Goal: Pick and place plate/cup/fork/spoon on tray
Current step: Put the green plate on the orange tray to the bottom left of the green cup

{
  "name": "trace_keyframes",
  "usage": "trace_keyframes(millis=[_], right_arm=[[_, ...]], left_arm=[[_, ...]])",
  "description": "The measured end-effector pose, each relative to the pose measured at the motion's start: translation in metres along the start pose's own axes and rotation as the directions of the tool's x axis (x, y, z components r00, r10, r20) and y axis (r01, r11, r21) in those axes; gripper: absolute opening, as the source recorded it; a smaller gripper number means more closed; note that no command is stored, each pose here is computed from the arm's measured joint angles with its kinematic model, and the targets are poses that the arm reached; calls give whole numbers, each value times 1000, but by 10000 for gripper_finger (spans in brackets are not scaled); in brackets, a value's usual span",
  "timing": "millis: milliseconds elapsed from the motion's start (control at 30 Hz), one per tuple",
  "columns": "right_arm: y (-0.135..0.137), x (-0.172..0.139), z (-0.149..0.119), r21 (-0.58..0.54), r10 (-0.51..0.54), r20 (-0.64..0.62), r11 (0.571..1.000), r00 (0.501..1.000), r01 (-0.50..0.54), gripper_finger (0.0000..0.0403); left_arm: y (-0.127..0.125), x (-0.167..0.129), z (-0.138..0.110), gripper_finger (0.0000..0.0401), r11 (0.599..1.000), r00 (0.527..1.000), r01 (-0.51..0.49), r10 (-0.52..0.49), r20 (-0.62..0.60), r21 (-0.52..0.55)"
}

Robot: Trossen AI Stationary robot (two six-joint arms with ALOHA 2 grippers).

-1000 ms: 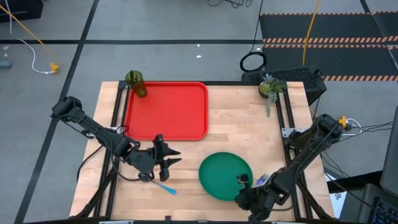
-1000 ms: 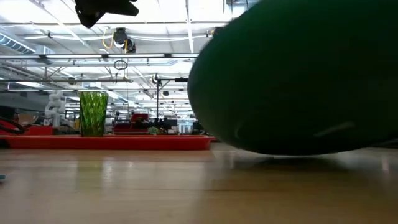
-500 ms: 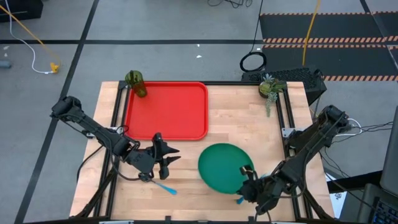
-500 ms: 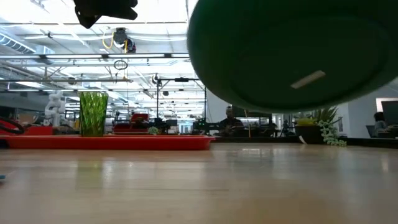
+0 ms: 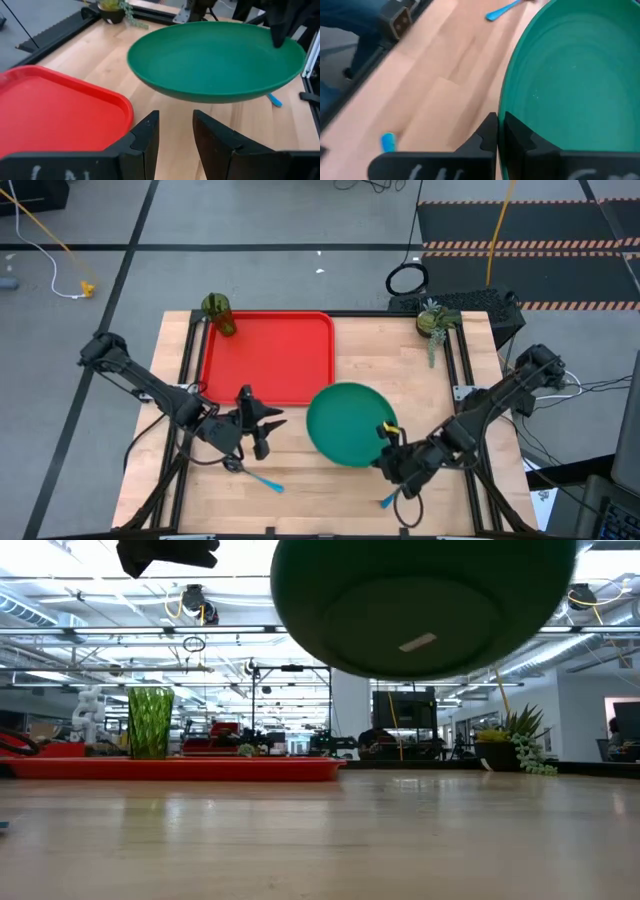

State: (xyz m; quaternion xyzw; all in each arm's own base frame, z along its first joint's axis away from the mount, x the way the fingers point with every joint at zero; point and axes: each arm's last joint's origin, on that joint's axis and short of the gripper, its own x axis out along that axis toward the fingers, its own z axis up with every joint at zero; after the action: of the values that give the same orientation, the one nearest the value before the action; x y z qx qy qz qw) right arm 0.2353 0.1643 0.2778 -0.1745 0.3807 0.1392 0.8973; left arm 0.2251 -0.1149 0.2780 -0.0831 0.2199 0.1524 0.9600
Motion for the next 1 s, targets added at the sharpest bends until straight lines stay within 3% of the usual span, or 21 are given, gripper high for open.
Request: trace_keyframes(millis=[600,800,1000], right_arm=[[-82,12,-7,-247,-152,-66,960,986,131,0],[-113,15,-6,-286,-126,8,950,992,123,0],[-145,16,-7,-334,-213,59,917,975,220,0]], left_arm=[[17,-22,17,120,997,990,-81,82,117,-14],[17,-22,16,120,996,989,-91,90,118,2],[18,-22,17,120,991,981,-134,134,142,-4]])
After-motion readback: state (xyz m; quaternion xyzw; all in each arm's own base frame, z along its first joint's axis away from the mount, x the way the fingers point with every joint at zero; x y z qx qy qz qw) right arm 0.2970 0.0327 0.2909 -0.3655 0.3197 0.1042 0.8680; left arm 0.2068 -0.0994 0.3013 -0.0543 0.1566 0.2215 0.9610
